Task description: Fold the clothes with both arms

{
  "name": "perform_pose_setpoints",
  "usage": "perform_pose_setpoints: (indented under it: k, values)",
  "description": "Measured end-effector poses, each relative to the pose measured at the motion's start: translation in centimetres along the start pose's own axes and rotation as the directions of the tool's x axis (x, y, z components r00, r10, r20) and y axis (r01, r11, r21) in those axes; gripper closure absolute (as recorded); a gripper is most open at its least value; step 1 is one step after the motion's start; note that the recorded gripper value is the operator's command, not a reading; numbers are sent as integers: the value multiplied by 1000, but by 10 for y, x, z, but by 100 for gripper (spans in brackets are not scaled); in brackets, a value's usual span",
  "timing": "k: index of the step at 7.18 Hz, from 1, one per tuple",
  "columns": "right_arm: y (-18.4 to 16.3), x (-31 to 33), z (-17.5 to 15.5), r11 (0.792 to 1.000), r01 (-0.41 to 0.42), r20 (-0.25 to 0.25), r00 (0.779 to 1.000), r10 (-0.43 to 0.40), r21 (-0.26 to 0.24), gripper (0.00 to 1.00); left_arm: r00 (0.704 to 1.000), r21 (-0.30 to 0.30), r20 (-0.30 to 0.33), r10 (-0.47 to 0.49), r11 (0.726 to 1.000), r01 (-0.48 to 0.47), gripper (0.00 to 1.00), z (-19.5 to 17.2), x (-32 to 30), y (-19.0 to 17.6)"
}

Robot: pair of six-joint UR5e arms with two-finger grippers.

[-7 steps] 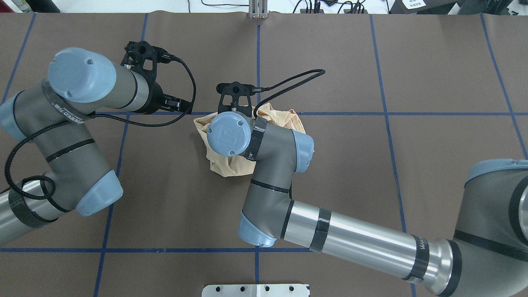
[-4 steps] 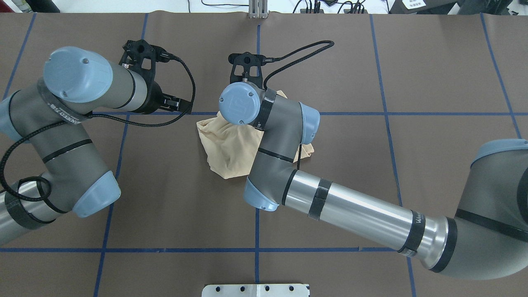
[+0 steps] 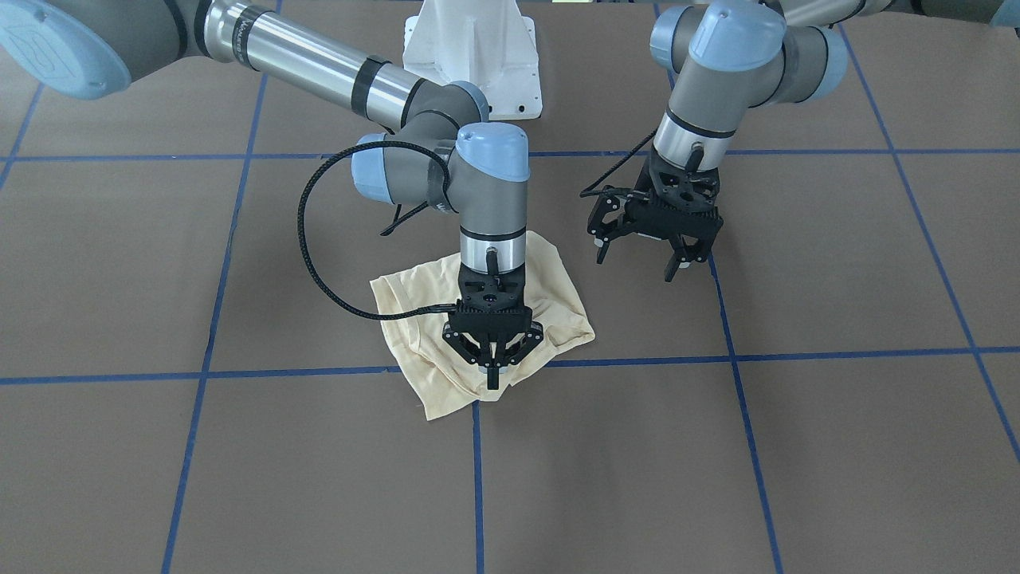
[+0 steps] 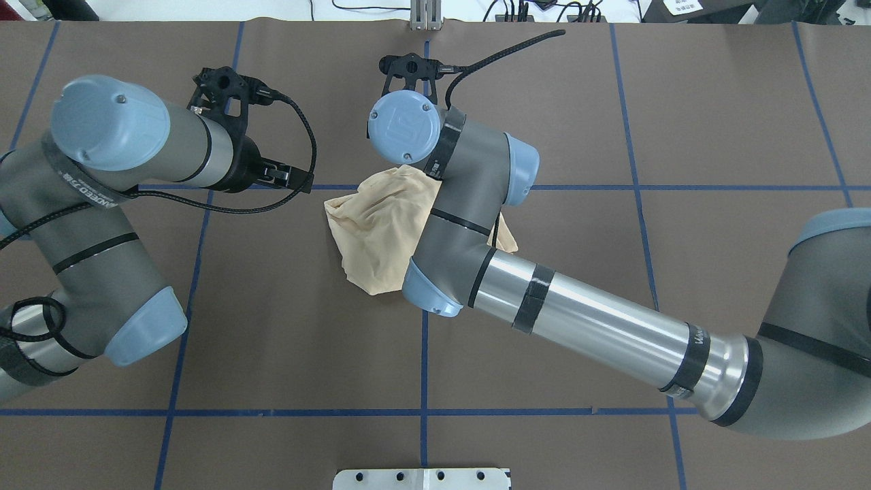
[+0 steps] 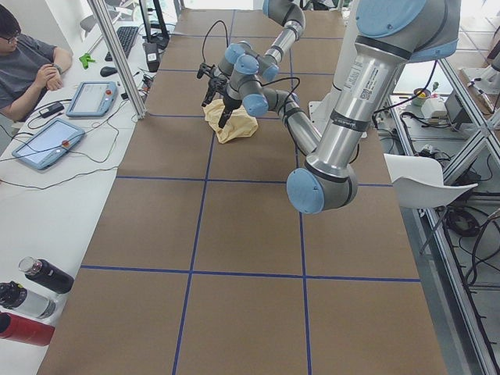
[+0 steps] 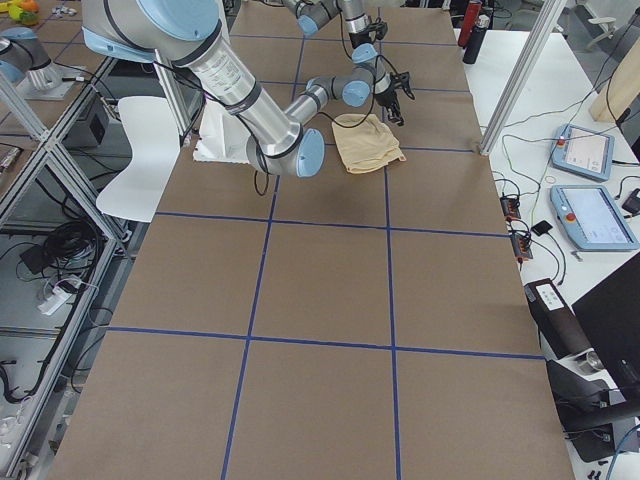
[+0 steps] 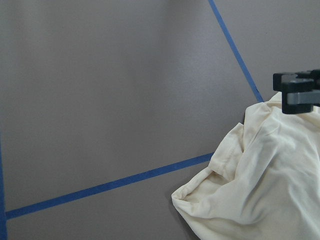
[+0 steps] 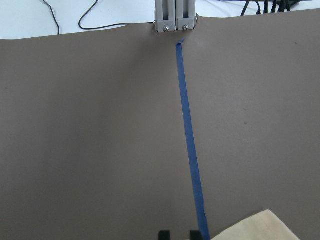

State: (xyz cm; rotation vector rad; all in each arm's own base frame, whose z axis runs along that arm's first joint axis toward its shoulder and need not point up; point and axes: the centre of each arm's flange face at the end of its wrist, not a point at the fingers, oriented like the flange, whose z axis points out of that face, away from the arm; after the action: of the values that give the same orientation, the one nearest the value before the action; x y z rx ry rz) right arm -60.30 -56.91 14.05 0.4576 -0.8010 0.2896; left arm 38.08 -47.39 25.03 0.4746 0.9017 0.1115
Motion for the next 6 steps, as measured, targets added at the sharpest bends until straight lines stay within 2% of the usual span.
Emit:
perform_pose_setpoints:
  k: [1, 4, 6]
  values:
    - [-12, 21, -20, 997, 3, -5, 1000, -4, -74, 1, 1000, -5, 0, 9, 1000, -9, 0, -11, -13, 11]
    - [-15, 175, -112, 978, 124, -20, 991, -129, -170, 1, 993, -27, 60, 106, 994, -104, 0, -57, -88, 40]
    - [-22, 295, -156, 947, 212, -24, 974, -224, -241, 0, 971, -64, 126, 205, 978, -198, 0, -94, -181, 42]
